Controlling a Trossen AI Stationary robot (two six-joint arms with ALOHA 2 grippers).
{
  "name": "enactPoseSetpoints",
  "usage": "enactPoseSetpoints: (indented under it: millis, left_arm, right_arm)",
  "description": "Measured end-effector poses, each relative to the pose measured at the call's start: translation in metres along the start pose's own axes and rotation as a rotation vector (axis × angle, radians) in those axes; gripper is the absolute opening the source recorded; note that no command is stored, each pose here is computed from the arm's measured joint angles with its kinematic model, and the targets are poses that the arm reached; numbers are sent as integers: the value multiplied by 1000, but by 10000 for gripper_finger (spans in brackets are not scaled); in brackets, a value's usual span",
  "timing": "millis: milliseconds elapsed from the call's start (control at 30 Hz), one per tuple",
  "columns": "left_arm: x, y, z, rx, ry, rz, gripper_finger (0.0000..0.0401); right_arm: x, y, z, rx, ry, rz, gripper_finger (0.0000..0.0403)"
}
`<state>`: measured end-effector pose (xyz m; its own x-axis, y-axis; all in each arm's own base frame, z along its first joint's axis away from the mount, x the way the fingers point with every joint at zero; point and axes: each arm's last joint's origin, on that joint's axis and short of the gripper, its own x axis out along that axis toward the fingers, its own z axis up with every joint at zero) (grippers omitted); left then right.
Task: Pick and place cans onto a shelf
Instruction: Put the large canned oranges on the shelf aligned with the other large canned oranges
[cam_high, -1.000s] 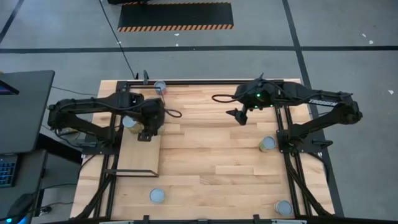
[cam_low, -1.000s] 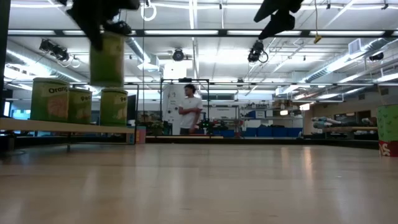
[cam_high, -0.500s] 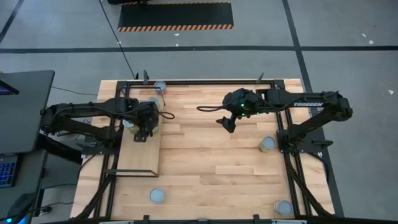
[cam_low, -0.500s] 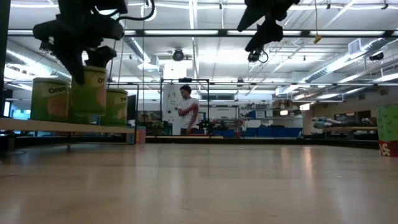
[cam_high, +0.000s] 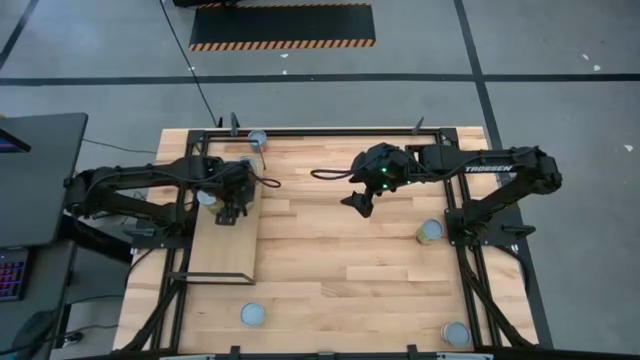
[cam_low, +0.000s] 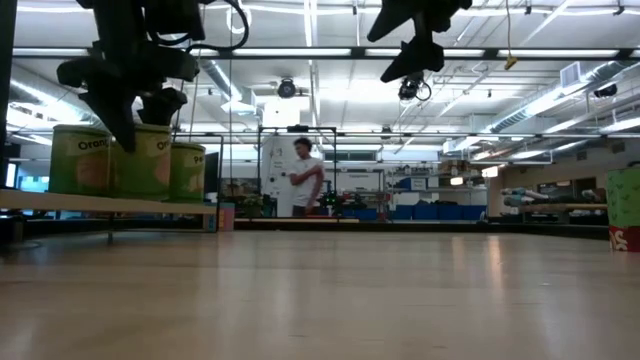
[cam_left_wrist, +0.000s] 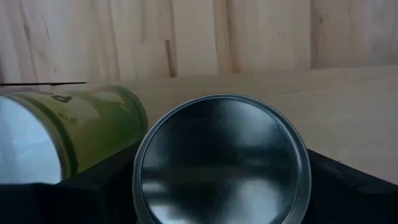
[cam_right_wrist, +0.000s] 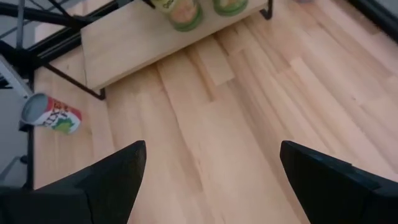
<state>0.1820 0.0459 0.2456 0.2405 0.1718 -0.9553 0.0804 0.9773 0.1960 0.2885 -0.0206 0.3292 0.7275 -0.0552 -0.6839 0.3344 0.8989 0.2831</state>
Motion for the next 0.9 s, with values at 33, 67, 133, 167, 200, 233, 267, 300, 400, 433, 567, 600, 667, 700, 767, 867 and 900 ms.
enactPoseSetpoints:
  millis: [33, 67, 133, 167, 200, 233, 267, 300, 400, 433, 567, 600, 667, 700, 767, 867, 900]
  left_arm:
    - [1, 1, 0, -2, 1, 0, 322]
    - [1, 1, 0, -3, 2, -3, 324]
    - [1, 1, 0, -7, -6, -16, 329]
    - [1, 1, 0, -7, -11, -17, 332]
    - [1, 2, 1, -8, -16, -14, 336]
    - [1, 2, 2, -8, -21, -8, 339]
    - [1, 2, 2, -8, -24, -1, 343]
    - [1, 3, 2, -8, -24, 8, 346]
    - [1, 3, 2, -8, -16, 27, 350]
    - [1, 3, 2, -8, -15, 29, 351]
    - [1, 4, 2, -7, -10, 43, 352]
    - [1, 4, 1, -6, -6, 52, 352]
    - [1, 4, 1, -3, -4, 57, 352]
    - [1, 4, 1, -5, -2, 58, 352]
    - [0, 4, 0, -9, 5, 56, 352]
    - [-1, 3, -2, -7, 16, 49, 352]
    - [-1, 3, -2, -7, 14, 41, 353]
  right_arm:
    - [0, 0, 0, 0, 3, 6, 378]
    - [0, 0, 0, 0, 5, 10, 378]
    - [0, 0, 0, 0, 4, 12, 378]
    - [0, 0, 0, 0, 3, 12, 378]
    - [0, 0, 0, 0, 2, 12, 378]
    - [0, 0, 0, 0, 1, 13, 378]
    - [0, 1, 0, 0, 0, 14, 378]
    - [0, 1, 0, 4, 1, 17, 378]
    - [0, 1, 0, 22, 4, 24, 378]
    - [0, 1, 0, 23, 4, 25, 378]
    - [0, 1, 0, 23, 3, 26, 378]
    - [0, 1, 0, 22, 3, 26, 378]
    - [0, 1, 0, 17, 3, 26, 378]
    - [0, 1, 0, 17, 3, 26, 378]
    - [0, 1, 0, 17, 3, 26, 378]
    - [0, 1, 0, 16, 4, 27, 378]
    - [0, 1, 0, 19, 5, 31, 378]
